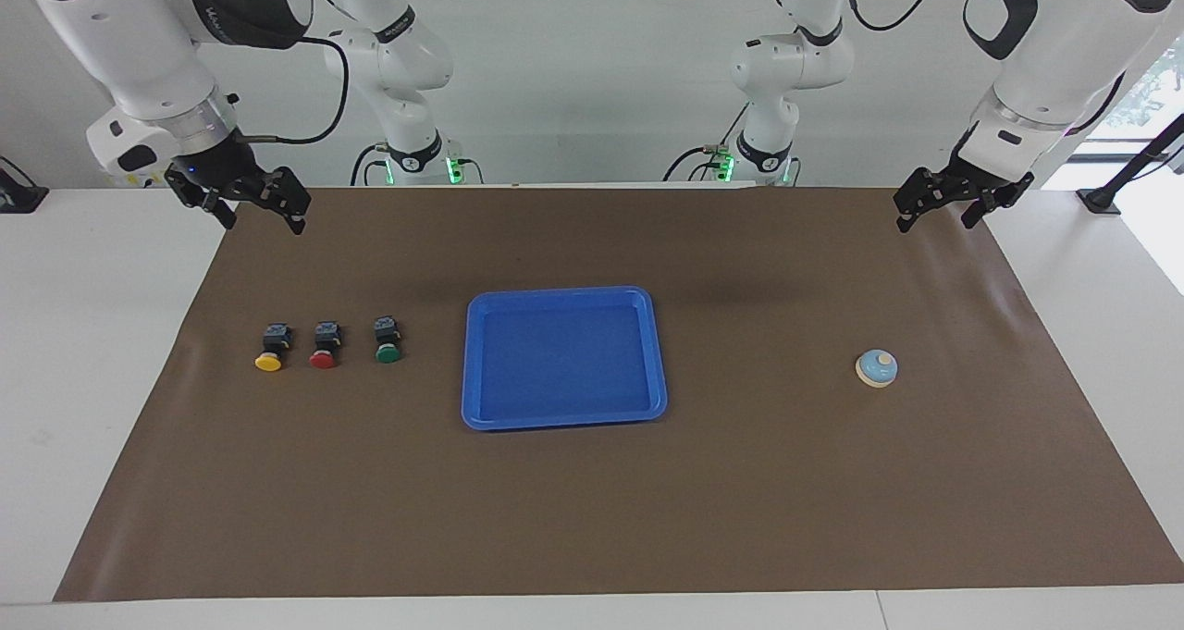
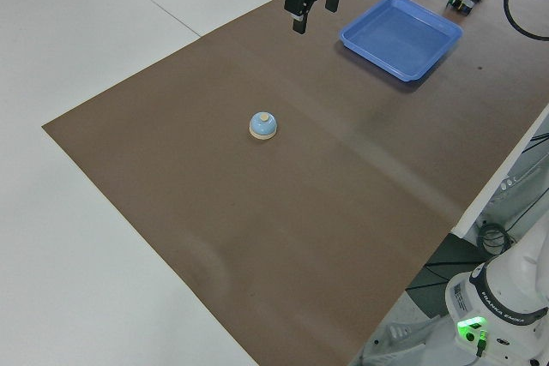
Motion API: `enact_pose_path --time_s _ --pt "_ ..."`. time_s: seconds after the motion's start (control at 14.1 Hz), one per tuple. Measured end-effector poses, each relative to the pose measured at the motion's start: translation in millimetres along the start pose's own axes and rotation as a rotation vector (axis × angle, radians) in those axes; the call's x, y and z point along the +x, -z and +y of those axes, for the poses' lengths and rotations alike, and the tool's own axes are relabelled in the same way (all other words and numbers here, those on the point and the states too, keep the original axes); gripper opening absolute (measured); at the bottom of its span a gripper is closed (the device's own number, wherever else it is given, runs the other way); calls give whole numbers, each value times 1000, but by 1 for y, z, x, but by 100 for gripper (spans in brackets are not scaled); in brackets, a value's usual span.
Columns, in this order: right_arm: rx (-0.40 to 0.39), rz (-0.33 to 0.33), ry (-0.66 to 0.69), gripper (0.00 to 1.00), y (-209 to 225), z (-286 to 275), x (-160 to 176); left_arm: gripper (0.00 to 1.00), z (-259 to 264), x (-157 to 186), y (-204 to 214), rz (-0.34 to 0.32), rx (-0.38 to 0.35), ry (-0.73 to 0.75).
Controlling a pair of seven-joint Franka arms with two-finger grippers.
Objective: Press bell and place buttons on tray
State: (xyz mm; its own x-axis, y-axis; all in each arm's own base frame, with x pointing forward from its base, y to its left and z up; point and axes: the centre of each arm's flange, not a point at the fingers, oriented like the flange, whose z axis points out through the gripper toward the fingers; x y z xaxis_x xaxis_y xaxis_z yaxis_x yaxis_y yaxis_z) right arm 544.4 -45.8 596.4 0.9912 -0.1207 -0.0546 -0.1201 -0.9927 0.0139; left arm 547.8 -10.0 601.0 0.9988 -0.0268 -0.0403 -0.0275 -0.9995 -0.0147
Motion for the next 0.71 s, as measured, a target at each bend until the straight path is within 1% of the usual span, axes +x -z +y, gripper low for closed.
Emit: enact_pose_path --time_s 0.64,0.71 --pt "0 0 0 100 0 0 0 100 0 1 0 7 0 4" --pt "0 0 0 100 0 0 0 100 -1 2 0 15 0 5"
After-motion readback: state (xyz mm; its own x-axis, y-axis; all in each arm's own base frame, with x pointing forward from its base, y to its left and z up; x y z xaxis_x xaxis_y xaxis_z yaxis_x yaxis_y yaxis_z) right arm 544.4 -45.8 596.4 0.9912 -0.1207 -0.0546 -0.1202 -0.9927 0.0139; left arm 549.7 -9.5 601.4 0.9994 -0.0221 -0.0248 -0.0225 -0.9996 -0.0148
